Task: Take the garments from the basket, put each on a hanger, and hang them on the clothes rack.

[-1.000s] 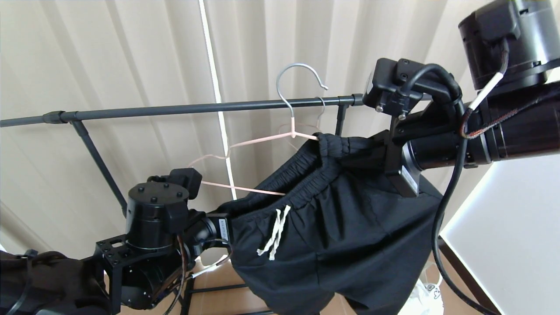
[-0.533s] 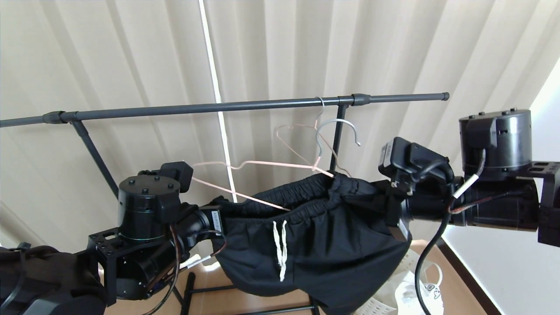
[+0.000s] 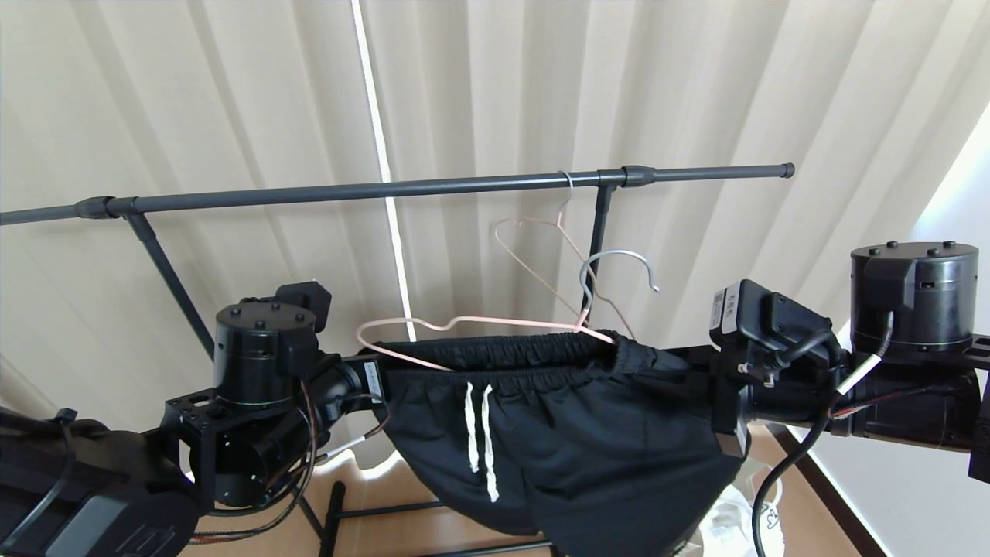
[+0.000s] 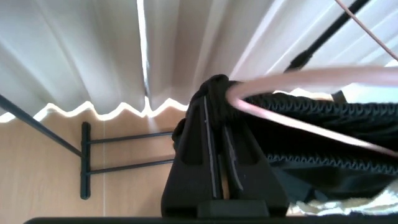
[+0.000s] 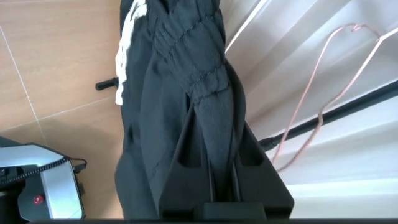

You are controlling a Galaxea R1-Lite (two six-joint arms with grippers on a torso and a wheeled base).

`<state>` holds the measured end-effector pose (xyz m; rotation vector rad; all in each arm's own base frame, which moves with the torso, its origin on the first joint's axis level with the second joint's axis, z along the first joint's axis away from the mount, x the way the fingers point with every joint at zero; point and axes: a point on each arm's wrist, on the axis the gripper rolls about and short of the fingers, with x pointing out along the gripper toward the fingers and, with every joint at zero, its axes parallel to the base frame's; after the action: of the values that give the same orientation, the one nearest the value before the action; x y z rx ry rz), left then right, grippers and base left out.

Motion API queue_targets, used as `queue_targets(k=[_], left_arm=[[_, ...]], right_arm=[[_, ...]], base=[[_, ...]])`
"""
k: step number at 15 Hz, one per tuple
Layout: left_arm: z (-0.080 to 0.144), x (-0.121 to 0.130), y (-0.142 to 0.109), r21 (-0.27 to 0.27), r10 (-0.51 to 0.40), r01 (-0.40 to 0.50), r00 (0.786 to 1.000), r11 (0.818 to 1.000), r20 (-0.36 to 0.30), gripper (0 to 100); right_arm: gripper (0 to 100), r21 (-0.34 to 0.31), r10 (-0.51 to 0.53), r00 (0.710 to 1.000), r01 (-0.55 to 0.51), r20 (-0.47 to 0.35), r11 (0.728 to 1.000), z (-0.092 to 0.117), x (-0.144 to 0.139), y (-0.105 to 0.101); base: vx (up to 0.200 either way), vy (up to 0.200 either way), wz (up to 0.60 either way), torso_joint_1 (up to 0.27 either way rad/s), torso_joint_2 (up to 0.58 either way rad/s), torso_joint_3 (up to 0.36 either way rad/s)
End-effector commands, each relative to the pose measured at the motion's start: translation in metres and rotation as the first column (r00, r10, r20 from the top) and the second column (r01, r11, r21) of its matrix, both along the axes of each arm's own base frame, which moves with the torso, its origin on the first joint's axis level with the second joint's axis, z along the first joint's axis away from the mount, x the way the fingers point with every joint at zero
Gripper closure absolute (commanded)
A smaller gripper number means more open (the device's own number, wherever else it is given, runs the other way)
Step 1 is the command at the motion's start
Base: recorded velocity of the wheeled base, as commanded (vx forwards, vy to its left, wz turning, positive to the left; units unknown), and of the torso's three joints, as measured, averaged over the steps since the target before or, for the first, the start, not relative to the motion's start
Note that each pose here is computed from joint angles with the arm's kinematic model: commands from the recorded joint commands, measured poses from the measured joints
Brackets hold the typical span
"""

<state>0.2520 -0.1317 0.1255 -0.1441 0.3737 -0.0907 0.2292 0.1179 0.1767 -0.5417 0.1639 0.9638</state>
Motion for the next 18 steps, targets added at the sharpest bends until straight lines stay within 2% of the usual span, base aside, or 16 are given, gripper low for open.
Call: queue_targets(k=[1, 8, 18], left_arm=[[0.000, 0.004, 0.005, -0.001, 0.021, -0.021, 1.000, 1.000, 0.001, 100], [0.010, 0.012, 0.015, -0.017, 0.068, -0.068, 0.997, 0.998, 0.034, 100], [0.017, 0.012, 0.018, -0.025, 0.075, -0.074, 0.996, 0.997, 0.054, 100]], right_arm=[[100, -0.003, 0.000, 1.000, 0.000, -0.005, 1.000, -0.001, 0.000, 0.000], [100, -0.028, -0.009, 0.999, 0.008, -0.031, 1.000, -0.011, 0.003, 0.001], [100, -0.136, -0.060, 0.996, 0.051, -0.065, 0.989, -0.037, 0.014, 0.006]], base=[[0.000, 0.000, 0.00, 0.000, 0.00, 0.000], [0.000, 0.000, 0.00, 0.000, 0.00, 0.000], [0.000, 0.000, 0.00, 0.000, 0.00, 0.000]])
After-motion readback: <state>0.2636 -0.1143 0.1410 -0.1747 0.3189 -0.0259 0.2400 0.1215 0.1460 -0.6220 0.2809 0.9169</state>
